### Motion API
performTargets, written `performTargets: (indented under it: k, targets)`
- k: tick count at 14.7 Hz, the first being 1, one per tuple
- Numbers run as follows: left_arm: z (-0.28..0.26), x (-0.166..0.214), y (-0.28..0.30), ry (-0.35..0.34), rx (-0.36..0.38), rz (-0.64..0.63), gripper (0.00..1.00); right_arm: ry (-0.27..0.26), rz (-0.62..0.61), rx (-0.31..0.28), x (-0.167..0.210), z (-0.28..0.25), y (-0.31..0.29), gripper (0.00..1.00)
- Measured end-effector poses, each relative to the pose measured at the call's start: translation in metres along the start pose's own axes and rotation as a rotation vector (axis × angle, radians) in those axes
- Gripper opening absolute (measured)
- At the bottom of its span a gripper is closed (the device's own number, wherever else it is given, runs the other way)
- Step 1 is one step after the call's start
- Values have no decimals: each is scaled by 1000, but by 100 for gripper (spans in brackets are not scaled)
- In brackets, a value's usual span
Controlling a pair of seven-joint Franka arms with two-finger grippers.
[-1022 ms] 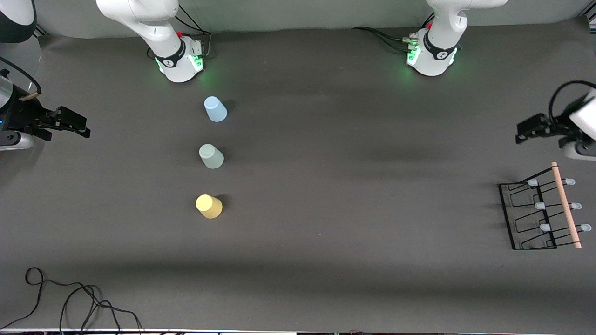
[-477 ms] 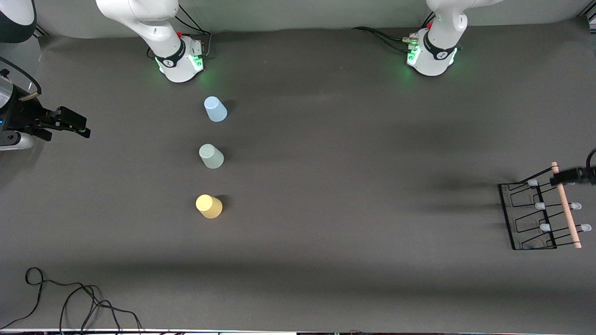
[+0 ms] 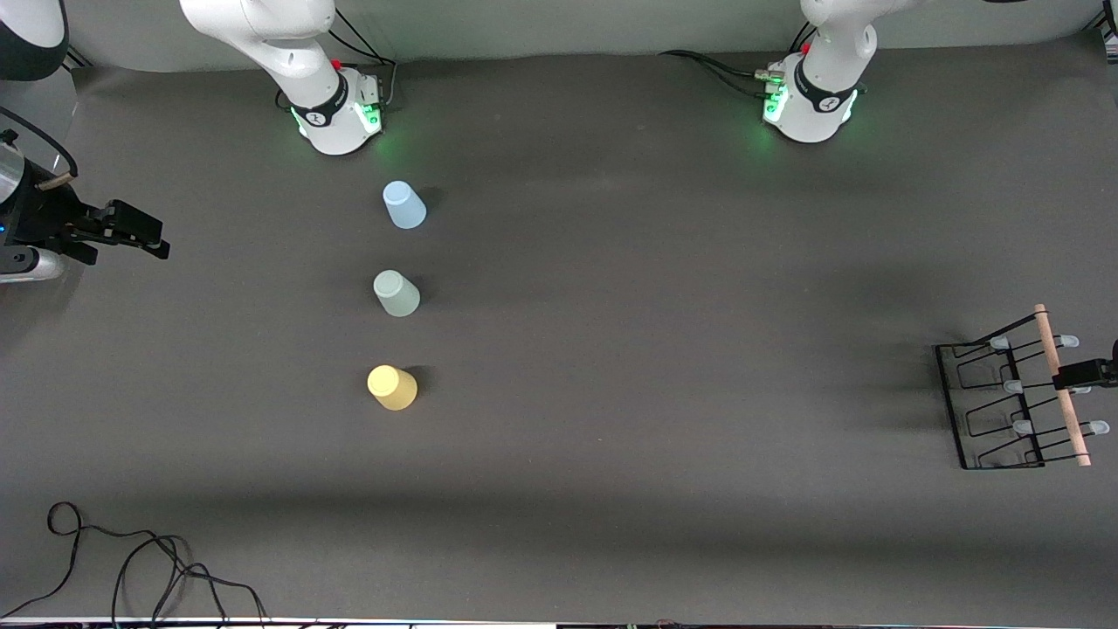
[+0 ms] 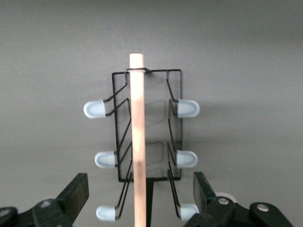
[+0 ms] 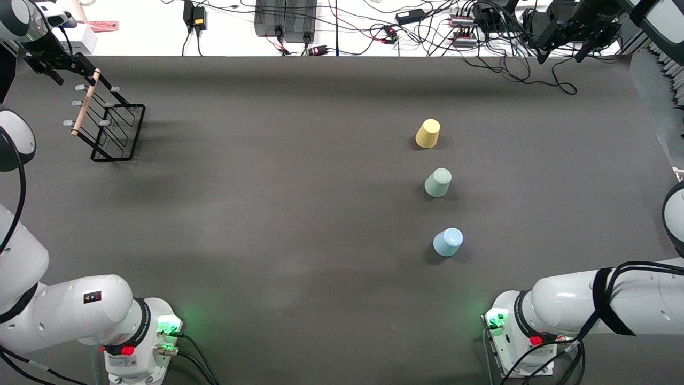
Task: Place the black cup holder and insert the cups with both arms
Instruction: 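Lower the left gripper and grasp the wooden rod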
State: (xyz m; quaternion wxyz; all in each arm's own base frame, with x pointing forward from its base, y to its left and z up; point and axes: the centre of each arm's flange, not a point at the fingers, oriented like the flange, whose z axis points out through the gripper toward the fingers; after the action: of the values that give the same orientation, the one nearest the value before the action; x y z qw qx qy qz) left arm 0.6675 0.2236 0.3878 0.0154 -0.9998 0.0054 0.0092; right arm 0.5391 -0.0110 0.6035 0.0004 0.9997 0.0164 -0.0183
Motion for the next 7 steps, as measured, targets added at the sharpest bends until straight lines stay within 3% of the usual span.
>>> performTargets:
  k: [1, 2, 6, 7]
  targets:
    - [9, 2, -1, 9, 4, 6, 95, 0, 0, 0, 0, 0, 0, 100]
    - [18, 4, -2, 15, 7, 13, 86, 0, 0, 0, 0, 0, 0, 100]
    - [34, 4, -2, 12, 6, 22, 41, 0, 3, 0, 0, 0, 1, 100]
    - [34, 5, -2, 12, 6, 23, 35, 0, 3, 0, 0, 0, 1, 100]
